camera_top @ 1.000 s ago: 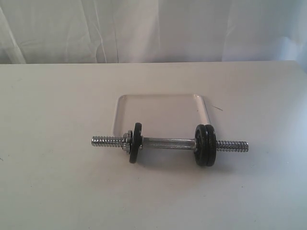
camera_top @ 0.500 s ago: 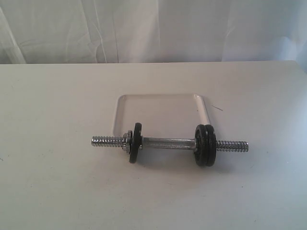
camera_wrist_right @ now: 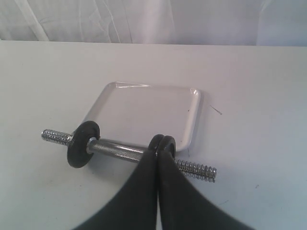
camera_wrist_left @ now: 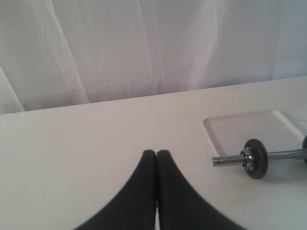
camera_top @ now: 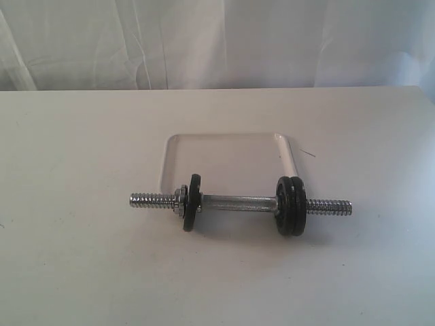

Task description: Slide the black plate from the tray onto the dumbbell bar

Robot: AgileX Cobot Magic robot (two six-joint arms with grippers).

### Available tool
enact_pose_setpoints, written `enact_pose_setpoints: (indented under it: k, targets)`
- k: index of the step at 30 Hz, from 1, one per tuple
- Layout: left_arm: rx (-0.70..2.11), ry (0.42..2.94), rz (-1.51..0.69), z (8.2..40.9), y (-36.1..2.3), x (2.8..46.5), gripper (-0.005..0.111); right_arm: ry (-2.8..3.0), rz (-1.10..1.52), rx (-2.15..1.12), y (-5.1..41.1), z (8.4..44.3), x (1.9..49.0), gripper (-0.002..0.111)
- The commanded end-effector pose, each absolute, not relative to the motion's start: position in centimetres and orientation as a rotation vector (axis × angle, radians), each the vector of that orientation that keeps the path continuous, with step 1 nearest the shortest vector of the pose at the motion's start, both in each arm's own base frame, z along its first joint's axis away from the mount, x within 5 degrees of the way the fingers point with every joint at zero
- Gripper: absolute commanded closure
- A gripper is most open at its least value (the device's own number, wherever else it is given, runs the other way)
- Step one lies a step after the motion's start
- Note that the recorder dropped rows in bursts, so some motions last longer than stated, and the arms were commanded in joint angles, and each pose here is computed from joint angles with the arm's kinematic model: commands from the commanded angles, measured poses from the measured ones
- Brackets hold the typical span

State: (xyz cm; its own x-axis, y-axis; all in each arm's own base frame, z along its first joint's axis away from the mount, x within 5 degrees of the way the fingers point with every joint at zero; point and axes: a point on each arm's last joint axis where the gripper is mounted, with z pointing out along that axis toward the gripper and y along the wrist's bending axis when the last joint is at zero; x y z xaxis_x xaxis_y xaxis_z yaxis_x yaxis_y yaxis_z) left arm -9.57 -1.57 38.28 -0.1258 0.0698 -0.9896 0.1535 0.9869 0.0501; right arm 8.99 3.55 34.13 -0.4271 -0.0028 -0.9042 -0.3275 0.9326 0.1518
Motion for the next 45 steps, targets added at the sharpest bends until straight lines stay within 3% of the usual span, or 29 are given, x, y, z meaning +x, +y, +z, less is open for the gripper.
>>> enact_pose_setpoints:
  k: [1,19,28,32,40,45]
  targets:
    - [0.150,1.712,-0.059,37.5,-1.4,-8.3,0.107,1.977,0.363,-0.234,3.5,34.0,8.9,0.108]
    - [0.142,1.949,-0.084,31.9,-1.4,-3.6,0.107,1.977,0.363,-0.234,3.5,34.0,8.9,0.108]
    - [0.075,1.631,-0.028,32.5,-0.8,-0.5,0.107,1.977,0.363,-0.234,3.5,34.0,8.9,0.108]
    - [0.050,1.610,-0.020,29.2,-0.5,2.1,0.107,1.977,0.365,-0.231,3.5,34.0,8.9,0.108]
    - [0.047,1.958,-0.034,18.7,-0.5,4.6,0.107,1.980,0.375,-0.216,3.5,34.0,8.9,0.108]
    - [0.049,2.011,-0.036,17.4,-0.5,4.6,0.107,1.980,0.375,-0.216,3.5,34.0,8.9,0.108]
